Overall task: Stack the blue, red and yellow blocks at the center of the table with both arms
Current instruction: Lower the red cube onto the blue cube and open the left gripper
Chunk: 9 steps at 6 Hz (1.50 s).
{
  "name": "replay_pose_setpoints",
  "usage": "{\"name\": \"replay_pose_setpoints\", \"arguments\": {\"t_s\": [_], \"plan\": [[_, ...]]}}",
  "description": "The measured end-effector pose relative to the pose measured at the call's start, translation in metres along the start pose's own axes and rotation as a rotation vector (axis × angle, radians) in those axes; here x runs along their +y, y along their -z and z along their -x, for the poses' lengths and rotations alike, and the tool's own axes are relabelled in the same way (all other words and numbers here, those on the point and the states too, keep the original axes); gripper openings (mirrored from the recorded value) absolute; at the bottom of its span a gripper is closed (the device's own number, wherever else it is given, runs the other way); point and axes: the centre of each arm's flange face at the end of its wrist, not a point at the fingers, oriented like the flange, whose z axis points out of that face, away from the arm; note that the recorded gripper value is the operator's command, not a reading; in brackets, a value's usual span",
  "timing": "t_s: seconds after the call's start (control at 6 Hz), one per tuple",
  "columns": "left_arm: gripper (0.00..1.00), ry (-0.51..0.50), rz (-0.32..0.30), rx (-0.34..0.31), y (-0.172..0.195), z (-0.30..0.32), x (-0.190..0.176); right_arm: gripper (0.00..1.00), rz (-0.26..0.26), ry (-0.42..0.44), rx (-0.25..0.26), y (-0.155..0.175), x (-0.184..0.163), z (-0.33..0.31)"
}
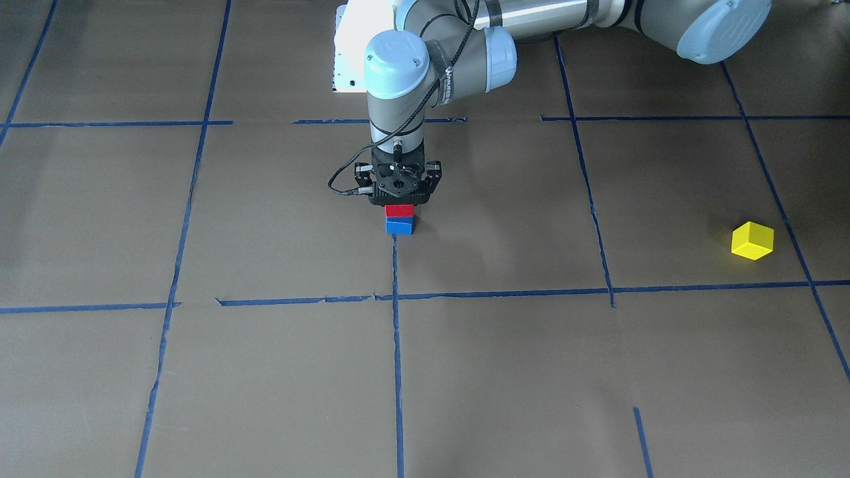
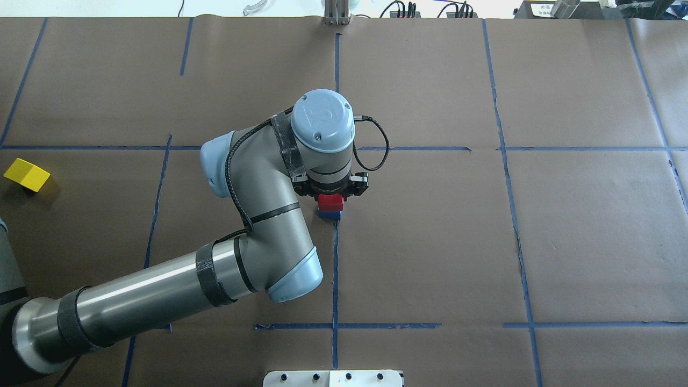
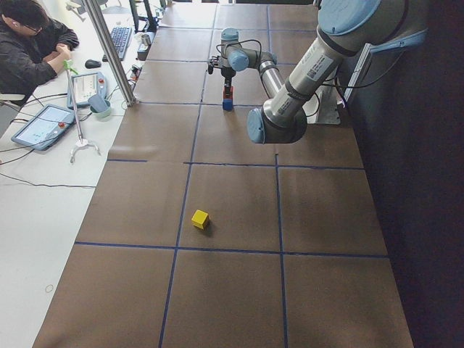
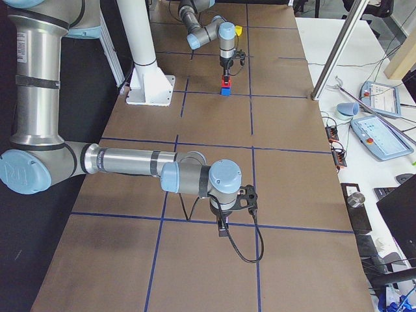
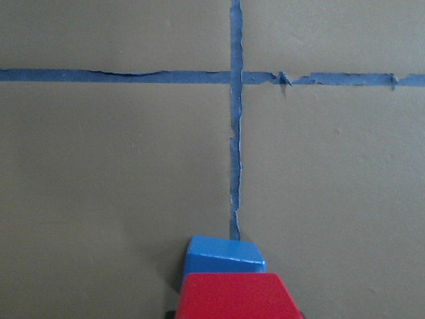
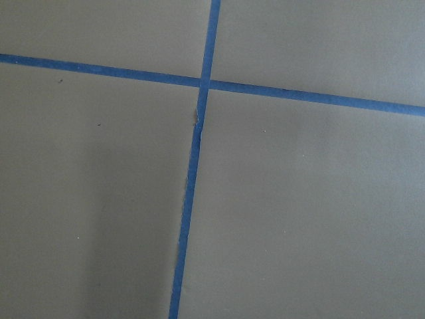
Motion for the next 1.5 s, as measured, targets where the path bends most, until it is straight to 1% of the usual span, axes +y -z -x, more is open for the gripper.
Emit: {"name": "replay_pose_setpoints", "arguments": {"t_s": [0.17,0.33,0.5,0.67,0.83,1.0,1.17,1.33,1.5], "plan": [[0.09,0.000,0.001,-0.003,-0.005,0.001,-0.001,1.00,0.001,0.000,0.000,0.000,0.000,0.000],[0.19,-0.003,0.004,-0.003,-0.010,0.000,-0.001,1.00,0.002,-0.001,0.000,-0.001,0.001,-0.001],[0.34,-0.006,0.006,-0.004,-0.014,-0.001,0.001,1.00,0.002,-0.001,0.000,-0.001,0.001,-0.001],[0.58,-0.008,0.009,-0.005,-0.016,-0.002,0.002,1.00,0.002,-0.001,0.000,-0.001,0.001,-0.001],[0.90,-0.009,0.010,-0.006,-0.016,-0.002,0.003,1.00,0.002,-0.001,0.000,-0.001,0.001,-0.001],[0.99,-0.009,0.010,-0.005,-0.016,-0.002,0.004,1.00,0.002,-0.001,0.000,-0.001,0.001,-0.001],[1.00,-0.010,0.005,0.003,-0.011,-0.004,0.003,1.00,0.002,-0.001,0.000,-0.001,0.001,-0.001],[1.00,-0.008,-0.009,0.020,0.002,-0.004,-0.002,1.00,0.002,-0.001,0.000,-0.001,0.001,-0.001],[1.00,-0.001,-0.034,0.046,0.025,0.002,-0.013,1.00,0.002,-0.001,0.000,-0.001,0.001,-0.001]]}}
